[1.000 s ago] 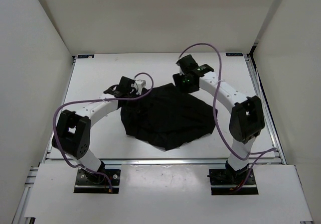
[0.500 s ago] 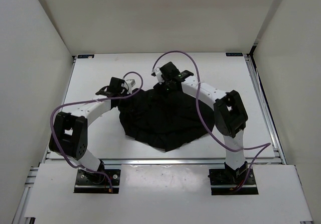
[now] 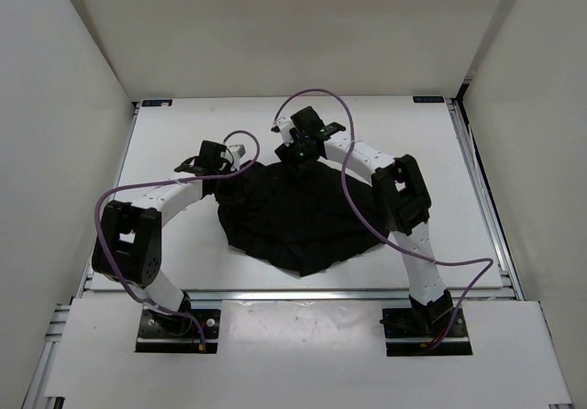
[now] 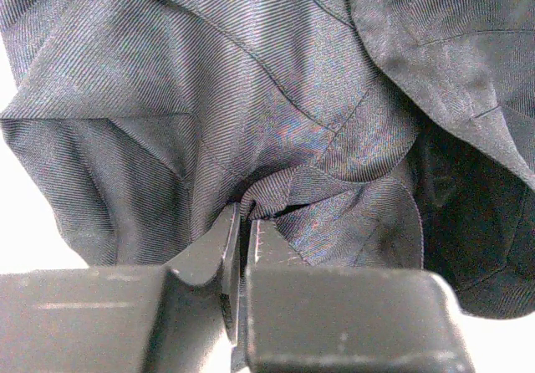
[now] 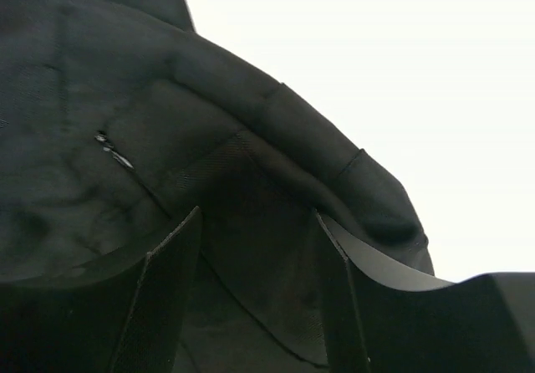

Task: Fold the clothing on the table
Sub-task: Flatten the skirt out

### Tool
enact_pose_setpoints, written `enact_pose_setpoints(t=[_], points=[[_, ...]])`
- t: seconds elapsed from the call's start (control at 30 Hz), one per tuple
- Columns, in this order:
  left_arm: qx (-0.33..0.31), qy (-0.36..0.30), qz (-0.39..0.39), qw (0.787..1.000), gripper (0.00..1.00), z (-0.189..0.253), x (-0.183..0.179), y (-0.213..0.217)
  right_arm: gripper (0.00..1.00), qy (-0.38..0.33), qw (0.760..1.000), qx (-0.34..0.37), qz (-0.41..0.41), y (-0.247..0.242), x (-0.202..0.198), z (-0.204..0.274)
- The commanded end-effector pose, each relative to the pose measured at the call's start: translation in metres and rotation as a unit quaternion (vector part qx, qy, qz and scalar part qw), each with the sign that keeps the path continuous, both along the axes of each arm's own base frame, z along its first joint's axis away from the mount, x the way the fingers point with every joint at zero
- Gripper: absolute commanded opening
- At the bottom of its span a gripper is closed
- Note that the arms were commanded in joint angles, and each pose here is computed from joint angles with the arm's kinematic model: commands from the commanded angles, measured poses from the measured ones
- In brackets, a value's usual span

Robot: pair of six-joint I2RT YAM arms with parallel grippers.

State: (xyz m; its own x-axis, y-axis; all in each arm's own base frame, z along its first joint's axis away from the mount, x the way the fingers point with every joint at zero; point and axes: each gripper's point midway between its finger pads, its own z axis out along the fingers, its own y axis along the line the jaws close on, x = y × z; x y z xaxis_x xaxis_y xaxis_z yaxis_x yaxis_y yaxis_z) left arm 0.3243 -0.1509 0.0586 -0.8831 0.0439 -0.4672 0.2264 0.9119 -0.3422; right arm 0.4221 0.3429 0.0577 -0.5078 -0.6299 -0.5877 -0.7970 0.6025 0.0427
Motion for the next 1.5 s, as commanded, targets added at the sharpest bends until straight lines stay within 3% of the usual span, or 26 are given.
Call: enact_pose_setpoints(t=[0.0, 0.1, 0.17, 0.2, 0.33, 0.4, 0.67, 0.8, 0.9, 0.97, 1.0, 1.07, 1.17, 1.2, 1.3, 1.33, 1.47], points=[[-0.007, -0.017, 0.0, 1.0, 0.0, 0.013, 0.004, 0.003, 0.6, 0.004, 0.999, 0.027, 0.022, 0.012, -0.001, 0.009], [-0.016, -0.014, 0.011, 1.0, 0.0, 0.012, 0.006, 0.007, 0.58, -0.008, 0.999, 0.026, 0.036, 0.02, -0.01, 0.023], [-0.021, -0.013, 0.009, 1.0, 0.0, 0.012, 0.005, 0.004, 0.51, 0.002, 0.999, 0.026, 0.036, 0.018, -0.012, 0.019], [-0.022, -0.013, 0.009, 1.0, 0.0, 0.011, 0.006, 0.003, 0.4, 0.011, 0.999, 0.024, 0.034, 0.017, -0.017, 0.016], [-0.02, -0.014, 0.012, 1.0, 0.0, 0.012, 0.006, 0.005, 0.11, 0.037, 0.998, -0.022, 0.054, 0.009, -0.038, -0.007], [-0.025, -0.017, 0.015, 0.999, 0.0, 0.012, 0.008, 0.006, 0.01, 0.027, 0.997, -0.06, 0.044, -0.003, -0.042, -0.011], [-0.042, -0.026, 0.041, 0.998, 0.0, 0.02, 0.025, 0.015, 0.0, -0.029, 0.999, -0.01, -0.027, -0.051, -0.036, 0.083], [-0.048, -0.027, 0.045, 0.998, 0.0, 0.021, 0.03, 0.015, 0.0, -0.015, 0.998, -0.025, -0.062, -0.091, -0.053, 0.086], [-0.052, -0.033, 0.042, 0.997, 0.0, 0.023, 0.035, 0.01, 0.0, -0.009, 0.996, -0.037, -0.075, -0.115, -0.071, 0.082], [-0.052, -0.03, 0.038, 0.997, 0.0, 0.021, 0.034, 0.008, 0.17, -0.001, 0.998, -0.037, -0.059, -0.112, -0.082, 0.073], [-0.051, -0.033, 0.035, 0.998, 0.0, 0.022, 0.035, 0.005, 0.35, 0.001, 0.998, -0.035, -0.049, -0.102, -0.085, 0.068], [-0.049, -0.027, 0.035, 0.998, 0.0, 0.018, 0.034, 0.005, 0.44, 0.004, 0.999, -0.04, -0.027, -0.085, -0.087, 0.066], [-0.051, -0.027, 0.037, 0.998, 0.0, 0.017, 0.035, 0.005, 0.45, 0.022, 0.998, -0.057, 0.0, -0.059, -0.086, 0.057], [-0.052, -0.029, 0.036, 0.998, 0.0, 0.019, 0.036, 0.004, 0.54, 0.032, 0.997, -0.064, 0.009, -0.051, -0.086, 0.048], [-0.052, -0.03, 0.037, 0.997, 0.0, 0.019, 0.034, 0.006, 0.55, 0.047, 0.996, -0.068, 0.019, -0.035, -0.08, 0.03], [-0.055, -0.03, 0.036, 0.997, 0.0, 0.021, 0.034, 0.004, 0.63, 0.047, 0.997, -0.057, 0.018, -0.029, -0.075, 0.033], [-0.056, -0.028, 0.04, 0.997, 0.0, 0.022, 0.029, 0.005, 0.63, 0.057, 0.997, -0.048, 0.01, -0.016, -0.046, 0.018]])
